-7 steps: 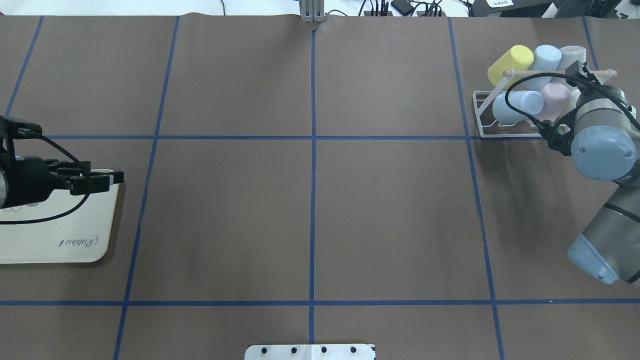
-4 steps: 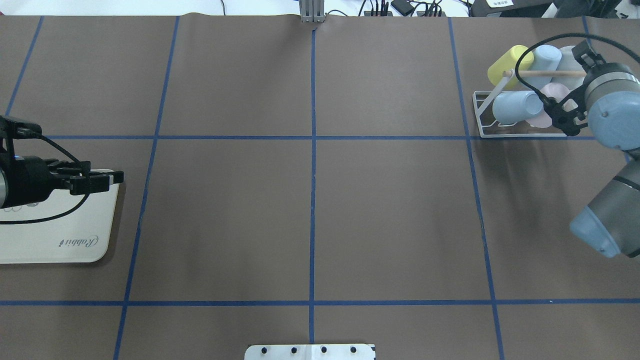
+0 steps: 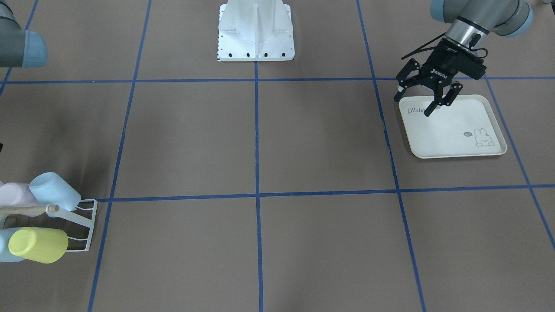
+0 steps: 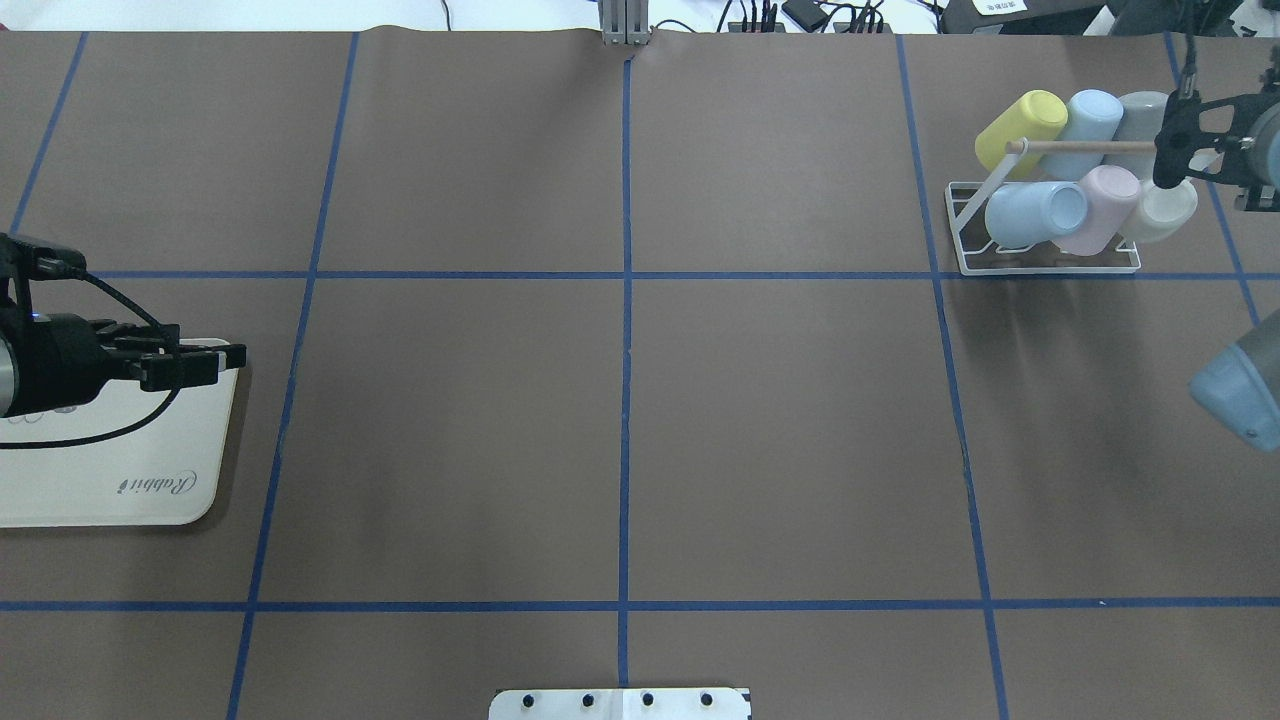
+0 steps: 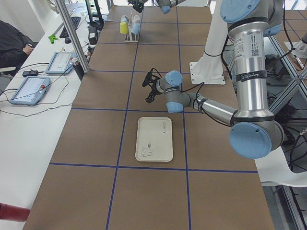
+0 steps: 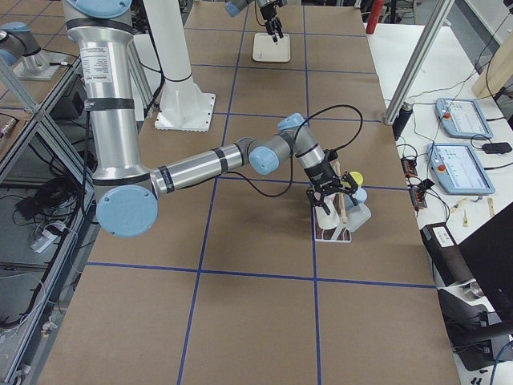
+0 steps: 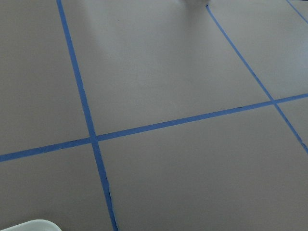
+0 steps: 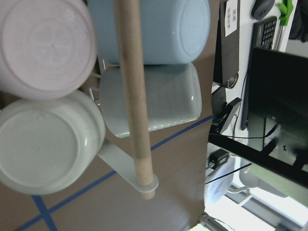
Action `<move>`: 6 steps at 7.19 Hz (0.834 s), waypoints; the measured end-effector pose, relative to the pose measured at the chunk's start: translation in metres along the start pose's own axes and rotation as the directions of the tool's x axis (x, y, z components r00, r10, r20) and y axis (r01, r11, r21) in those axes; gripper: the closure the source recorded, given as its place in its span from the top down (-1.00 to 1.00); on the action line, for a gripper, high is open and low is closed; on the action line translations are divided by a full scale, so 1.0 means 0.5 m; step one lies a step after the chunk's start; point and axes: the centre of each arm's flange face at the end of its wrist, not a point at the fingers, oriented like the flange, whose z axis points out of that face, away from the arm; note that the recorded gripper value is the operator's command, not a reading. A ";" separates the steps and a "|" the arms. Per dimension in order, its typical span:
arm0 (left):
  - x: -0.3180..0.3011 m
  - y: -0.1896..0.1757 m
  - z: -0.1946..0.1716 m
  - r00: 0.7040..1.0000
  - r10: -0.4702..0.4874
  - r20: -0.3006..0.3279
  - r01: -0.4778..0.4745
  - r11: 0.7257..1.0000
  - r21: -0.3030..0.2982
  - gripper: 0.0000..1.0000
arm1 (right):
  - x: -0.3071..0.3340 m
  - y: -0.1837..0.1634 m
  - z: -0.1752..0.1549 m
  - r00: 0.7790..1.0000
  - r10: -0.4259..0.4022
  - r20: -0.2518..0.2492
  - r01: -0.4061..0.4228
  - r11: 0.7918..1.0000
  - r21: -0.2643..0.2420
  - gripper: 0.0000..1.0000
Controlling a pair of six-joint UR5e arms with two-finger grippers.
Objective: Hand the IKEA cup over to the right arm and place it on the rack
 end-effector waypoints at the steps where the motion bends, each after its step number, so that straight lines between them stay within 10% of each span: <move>1: -0.008 0.004 0.002 1.000 0.002 0.009 -0.002 1.000 -0.006 1.00 | 0.026 0.034 0.000 0.983 0.152 0.107 -0.155 0.988 0.012 0.99; 6: -0.052 -0.011 -0.005 0.992 -0.038 0.122 0.046 0.997 -0.065 1.00 | 0.142 0.239 -0.008 0.865 0.448 0.227 -0.425 0.894 -0.145 0.99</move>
